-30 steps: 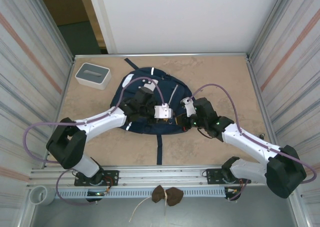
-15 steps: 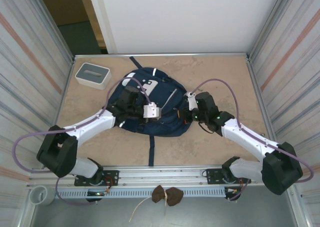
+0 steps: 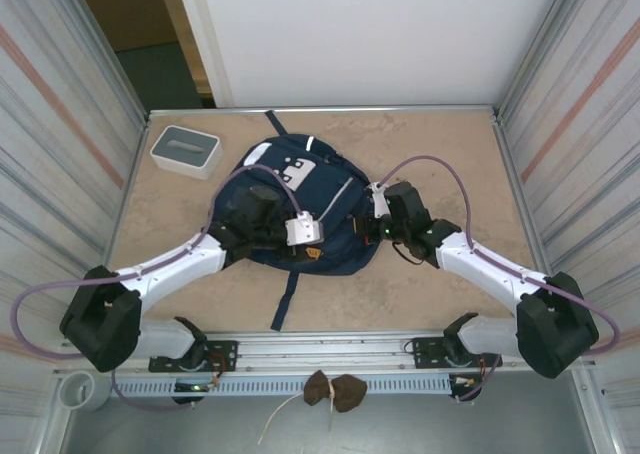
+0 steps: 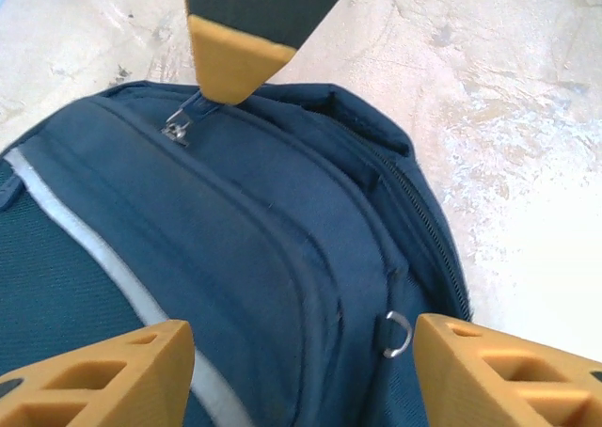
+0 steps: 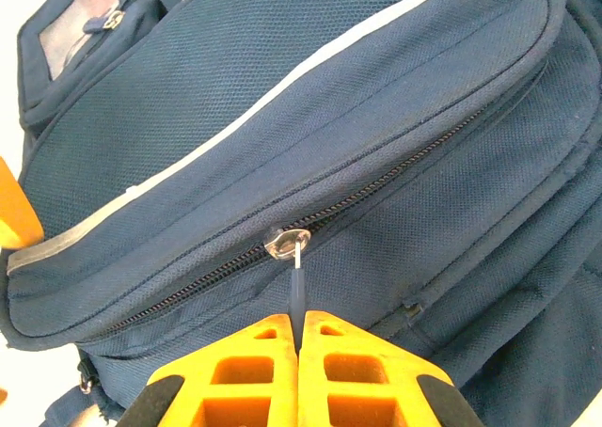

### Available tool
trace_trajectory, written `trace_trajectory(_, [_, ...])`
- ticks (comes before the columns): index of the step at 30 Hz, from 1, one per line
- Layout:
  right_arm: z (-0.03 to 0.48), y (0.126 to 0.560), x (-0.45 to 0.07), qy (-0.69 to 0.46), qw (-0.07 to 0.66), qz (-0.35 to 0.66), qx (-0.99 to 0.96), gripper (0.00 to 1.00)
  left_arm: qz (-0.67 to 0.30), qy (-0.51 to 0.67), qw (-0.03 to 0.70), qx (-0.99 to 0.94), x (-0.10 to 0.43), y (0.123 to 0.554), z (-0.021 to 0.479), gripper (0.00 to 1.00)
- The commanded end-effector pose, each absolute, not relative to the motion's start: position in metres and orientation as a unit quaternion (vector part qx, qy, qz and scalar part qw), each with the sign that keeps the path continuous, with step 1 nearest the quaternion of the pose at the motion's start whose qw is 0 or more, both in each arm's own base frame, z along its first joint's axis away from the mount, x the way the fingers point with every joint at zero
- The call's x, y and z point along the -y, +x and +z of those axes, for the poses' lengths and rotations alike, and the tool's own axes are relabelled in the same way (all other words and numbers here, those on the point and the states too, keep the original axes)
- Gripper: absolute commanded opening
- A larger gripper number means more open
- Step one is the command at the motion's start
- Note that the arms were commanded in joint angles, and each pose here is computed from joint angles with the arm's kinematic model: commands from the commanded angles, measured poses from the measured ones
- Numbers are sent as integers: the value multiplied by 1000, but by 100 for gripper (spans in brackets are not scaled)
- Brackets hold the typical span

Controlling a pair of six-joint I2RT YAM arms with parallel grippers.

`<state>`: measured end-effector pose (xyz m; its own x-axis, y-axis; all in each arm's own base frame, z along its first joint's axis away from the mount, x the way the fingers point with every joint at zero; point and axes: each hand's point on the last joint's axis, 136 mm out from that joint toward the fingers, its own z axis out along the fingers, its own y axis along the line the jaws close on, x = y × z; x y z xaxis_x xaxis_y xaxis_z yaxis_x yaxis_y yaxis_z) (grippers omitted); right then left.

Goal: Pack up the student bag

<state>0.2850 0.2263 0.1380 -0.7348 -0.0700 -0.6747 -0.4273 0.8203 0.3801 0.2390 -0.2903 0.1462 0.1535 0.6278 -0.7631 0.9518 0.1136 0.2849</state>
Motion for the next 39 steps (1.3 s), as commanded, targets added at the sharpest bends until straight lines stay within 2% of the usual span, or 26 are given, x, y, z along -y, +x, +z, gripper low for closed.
trace_trajectory(1, [156, 291, -231, -127, 362, 280, -880, 0, -164, 573, 435, -674, 299, 259, 164, 65])
trace_trajectory(6, [163, 290, -233, -126, 367, 289, -875, 0, -135, 550, 431, -702, 322, 267, 153, 65])
trace_trajectory(9, [163, 288, -234, -126, 368, 291, -874, 0, -123, 543, 424, -714, 332, 276, 145, 61])
trace_trajectory(10, [163, 288, -234, -125, 367, 292, -874, 0, -120, 542, 421, -718, 334, 279, 141, 58])
trace_trajectory(14, [160, 288, -227, -122, 373, 279, -877, 0, -123, 540, 426, -716, 339, 284, 139, 28])
trace_trajectory(16, [156, 289, -220, -120, 375, 264, -881, 0, -140, 549, 431, -703, 340, 278, 141, 17])
trace_trajectory(18, [152, 293, -212, -114, 376, 253, -884, 0, -171, 561, 435, -683, 338, 269, 145, 11])
trace_trajectory(20, [148, 298, -204, -106, 376, 242, -888, 0, -217, 585, 436, -648, 333, 251, 151, 10])
trace_trajectory(25, [143, 304, -201, -107, 377, 228, -891, 0, -300, 583, 451, -606, 300, 236, 169, 9])
trace_trajectory(30, [144, 304, -215, -120, 375, 239, -888, 0, -279, 570, 453, -626, 272, 248, 164, 11])
trace_trajectory(36, [157, 296, -227, -132, 382, 262, -876, 0, -230, 557, 456, -655, 270, 260, 168, 48])
trace_trajectory(39, [163, 291, -230, -132, 387, 271, -871, 0, -184, 576, 462, -649, 279, 260, 170, 58])
